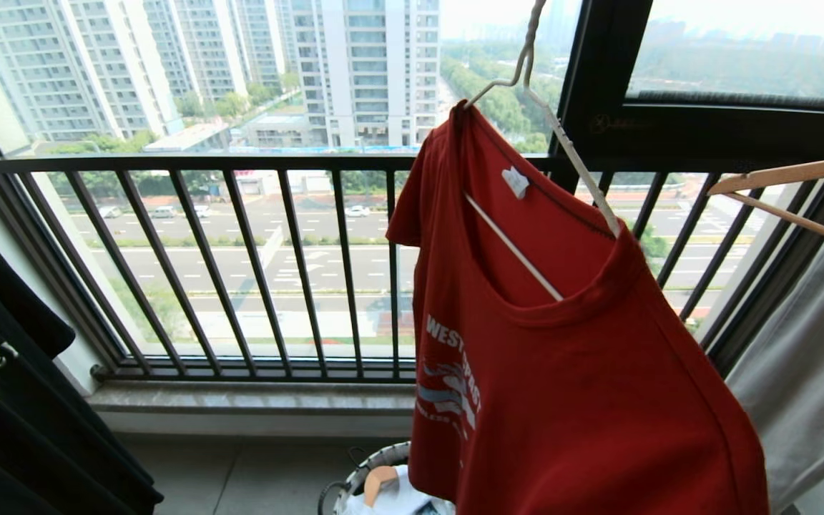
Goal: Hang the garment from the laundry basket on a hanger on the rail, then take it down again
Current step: Take the clothes off the clothes rack
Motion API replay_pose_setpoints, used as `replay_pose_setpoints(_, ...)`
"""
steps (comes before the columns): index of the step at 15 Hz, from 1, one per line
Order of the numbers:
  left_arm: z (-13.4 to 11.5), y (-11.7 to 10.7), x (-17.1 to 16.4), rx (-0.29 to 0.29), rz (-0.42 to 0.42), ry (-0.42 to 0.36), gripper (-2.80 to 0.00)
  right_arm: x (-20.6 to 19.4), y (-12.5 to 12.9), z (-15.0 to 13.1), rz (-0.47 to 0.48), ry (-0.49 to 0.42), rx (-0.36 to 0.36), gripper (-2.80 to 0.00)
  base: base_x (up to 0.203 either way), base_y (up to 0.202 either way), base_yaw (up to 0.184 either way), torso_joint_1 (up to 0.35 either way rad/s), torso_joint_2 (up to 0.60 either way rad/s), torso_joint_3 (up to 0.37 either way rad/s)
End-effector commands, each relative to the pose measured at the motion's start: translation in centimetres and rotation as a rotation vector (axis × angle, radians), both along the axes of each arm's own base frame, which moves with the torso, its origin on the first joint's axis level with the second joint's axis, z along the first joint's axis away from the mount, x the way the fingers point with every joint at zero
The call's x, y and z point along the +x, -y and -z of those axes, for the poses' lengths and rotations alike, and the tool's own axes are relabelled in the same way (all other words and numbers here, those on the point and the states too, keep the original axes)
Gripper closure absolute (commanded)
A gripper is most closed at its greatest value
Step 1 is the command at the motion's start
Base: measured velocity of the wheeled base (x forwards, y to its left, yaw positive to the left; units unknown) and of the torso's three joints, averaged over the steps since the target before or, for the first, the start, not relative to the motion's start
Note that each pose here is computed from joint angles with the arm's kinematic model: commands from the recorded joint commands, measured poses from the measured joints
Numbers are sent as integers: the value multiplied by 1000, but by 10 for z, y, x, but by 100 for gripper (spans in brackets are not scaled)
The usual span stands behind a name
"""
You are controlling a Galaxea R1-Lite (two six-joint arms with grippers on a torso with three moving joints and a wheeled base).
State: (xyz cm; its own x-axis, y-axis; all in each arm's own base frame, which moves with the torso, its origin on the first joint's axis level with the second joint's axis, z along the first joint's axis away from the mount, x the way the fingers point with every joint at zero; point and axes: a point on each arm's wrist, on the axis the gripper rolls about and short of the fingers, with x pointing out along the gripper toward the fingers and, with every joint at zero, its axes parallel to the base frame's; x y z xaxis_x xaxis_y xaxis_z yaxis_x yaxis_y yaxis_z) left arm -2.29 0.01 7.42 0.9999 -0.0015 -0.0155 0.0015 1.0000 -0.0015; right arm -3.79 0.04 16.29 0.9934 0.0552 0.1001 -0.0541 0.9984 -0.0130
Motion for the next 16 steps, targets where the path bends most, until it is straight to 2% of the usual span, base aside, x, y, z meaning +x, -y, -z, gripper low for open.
replay_pose_setpoints(1,0,0,0,0,-1,-1,0,27,-1,-50,-34,-78,-3,0,0,0,0,0,0,0)
replay_pose_setpoints(5,0,0,0,0,0,0,0,86,-5,-143,-150,-105,-8,0,0,0,0,0,0,0)
replay_pose_setpoints(7,0,0,0,0,0,-1,0,119,-13,-182,-244,-128,-10,0,0,0,0,0,0,0)
replay_pose_setpoints(9,0,0,0,0,-1,-1,0,148,-36,-198,-368,-188,-23,0,0,0,0,0,0,0)
replay_pose_setpoints(10,0,0,0,0,-1,-1,0,159,-53,-203,-396,-213,-33,0,0,0,0,0,0,0)
replay_pose_setpoints(13,0,0,0,0,-1,0,0,185,-109,-225,-334,-215,-26,0,0,0,0,0,0,0)
replay_pose_setpoints(14,0,0,0,0,0,-1,0,191,-119,-232,-307,-205,-16,-280,0,0,0,0,0,0)
replay_pose_setpoints(16,0,0,0,0,-1,0,0,193,-137,-235,-321,-207,-17,-280,0,0,0,0,0,0)
